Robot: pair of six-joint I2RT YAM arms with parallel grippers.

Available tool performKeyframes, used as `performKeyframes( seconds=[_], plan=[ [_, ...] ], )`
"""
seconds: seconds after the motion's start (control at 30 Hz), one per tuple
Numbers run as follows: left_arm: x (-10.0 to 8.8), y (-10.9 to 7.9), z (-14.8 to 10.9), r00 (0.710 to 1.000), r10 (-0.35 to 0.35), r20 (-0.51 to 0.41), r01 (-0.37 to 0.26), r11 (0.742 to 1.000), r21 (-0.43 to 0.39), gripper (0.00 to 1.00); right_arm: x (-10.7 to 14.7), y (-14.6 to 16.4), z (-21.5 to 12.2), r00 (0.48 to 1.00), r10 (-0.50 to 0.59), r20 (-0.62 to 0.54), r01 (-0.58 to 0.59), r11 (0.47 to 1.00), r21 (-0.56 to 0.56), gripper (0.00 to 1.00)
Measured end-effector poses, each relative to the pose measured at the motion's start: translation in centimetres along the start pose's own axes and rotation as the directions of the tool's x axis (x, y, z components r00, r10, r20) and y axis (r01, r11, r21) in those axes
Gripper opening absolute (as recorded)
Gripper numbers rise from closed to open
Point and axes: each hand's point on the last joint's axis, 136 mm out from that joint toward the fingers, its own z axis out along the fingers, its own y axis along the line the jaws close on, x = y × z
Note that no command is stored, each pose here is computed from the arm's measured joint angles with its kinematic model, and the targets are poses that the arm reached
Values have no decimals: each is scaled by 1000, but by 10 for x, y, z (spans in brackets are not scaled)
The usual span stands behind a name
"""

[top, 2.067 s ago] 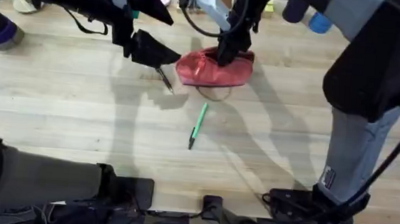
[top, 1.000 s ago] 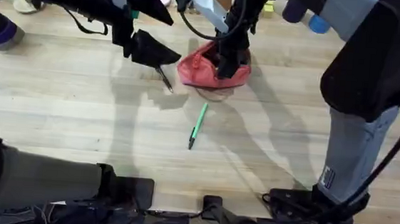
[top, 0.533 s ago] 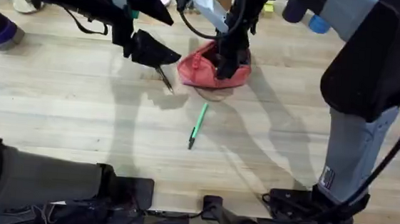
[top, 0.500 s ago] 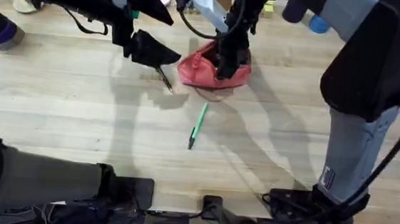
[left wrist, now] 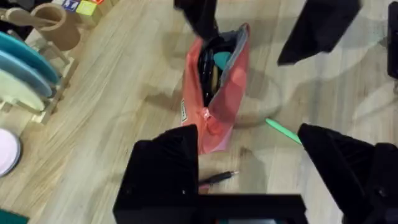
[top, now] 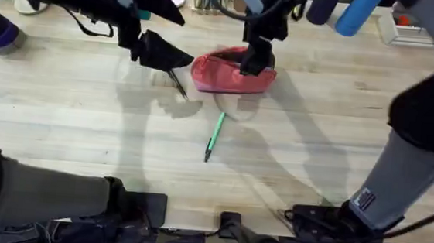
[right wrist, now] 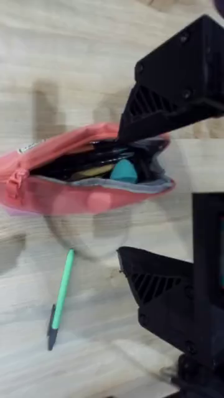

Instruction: Unzip the bag, pick up the pens from the table one at a time and place them inside, then zip the bag closed.

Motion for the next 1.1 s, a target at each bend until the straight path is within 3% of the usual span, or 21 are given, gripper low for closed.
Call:
performKeyframes(
  seconds=[0.2,0.47,0.6,0.8,0.9,1.1],
  plan=[
    [7,9,-11,998,-56,5,56,998,-37,995,2,-1,-25,993,108,39,-110,993,48,996],
    [23,22,-27,976,-218,-10,215,971,-106,995,12,-7,-64,952,282,118,-295,948,116,996],
    [35,27,-29,943,-330,-51,319,936,-151,996,10,-1,-84,942,298,158,-320,936,144,996],
    [53,32,-32,838,-538,-88,506,828,-240,995,8,3,-94,926,329,184,-358,921,154,996],
    [54,32,-33,809,-582,-82,549,797,-252,995,8,3,-94,917,352,188,-381,913,149,996],
    [53,28,-32,778,-624,-72,594,768,-238,993,8,3,-94,905,379,192,-407,902,143,995]
  ],
)
